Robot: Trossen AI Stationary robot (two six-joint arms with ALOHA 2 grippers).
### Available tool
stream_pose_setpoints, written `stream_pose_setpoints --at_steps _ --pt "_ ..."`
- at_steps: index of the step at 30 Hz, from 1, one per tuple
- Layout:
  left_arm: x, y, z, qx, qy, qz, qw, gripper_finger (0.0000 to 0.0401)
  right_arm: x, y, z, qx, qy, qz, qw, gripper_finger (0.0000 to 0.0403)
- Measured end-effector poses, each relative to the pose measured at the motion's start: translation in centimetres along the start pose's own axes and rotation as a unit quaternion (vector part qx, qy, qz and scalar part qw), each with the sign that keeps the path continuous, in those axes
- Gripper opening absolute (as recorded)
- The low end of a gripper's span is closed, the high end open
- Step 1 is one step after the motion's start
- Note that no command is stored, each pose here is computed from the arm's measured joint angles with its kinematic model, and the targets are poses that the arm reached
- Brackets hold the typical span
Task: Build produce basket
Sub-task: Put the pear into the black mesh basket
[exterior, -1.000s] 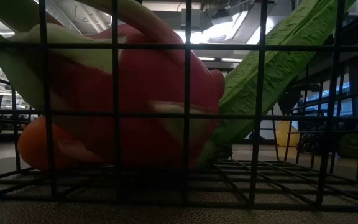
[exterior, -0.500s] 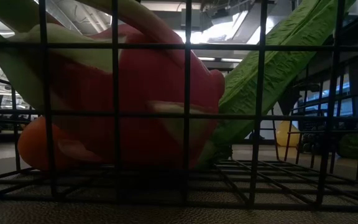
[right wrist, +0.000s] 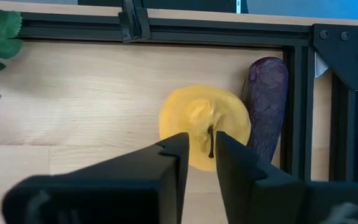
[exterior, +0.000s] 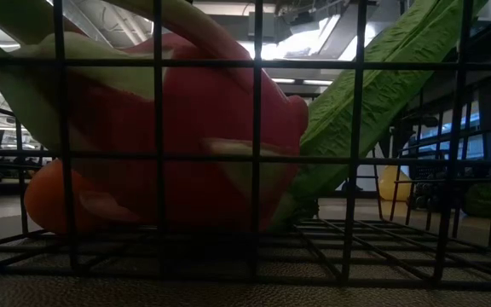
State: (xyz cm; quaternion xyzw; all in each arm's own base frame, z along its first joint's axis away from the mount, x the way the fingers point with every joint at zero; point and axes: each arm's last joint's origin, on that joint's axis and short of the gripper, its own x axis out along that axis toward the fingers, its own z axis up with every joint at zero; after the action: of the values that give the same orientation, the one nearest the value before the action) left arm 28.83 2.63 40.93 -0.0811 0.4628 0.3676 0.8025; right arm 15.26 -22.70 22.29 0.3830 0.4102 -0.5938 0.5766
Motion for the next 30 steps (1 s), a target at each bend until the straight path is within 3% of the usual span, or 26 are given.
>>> stream_pose_setpoints --at_steps 22,30 --pt "0.00 0.00 0.00 0.000 0.000 0.000 1.000 0.0084 0.01 -0.05 -0.09 0.010 0.005 -0.003 1.000 0.0003" --pt "0.00 0.00 0.00 0.000 0.000 0.000 1.000 0.0084 -0.24 0.04 -0.16 -0.041 0.009 0.003 0.999 0.0001"
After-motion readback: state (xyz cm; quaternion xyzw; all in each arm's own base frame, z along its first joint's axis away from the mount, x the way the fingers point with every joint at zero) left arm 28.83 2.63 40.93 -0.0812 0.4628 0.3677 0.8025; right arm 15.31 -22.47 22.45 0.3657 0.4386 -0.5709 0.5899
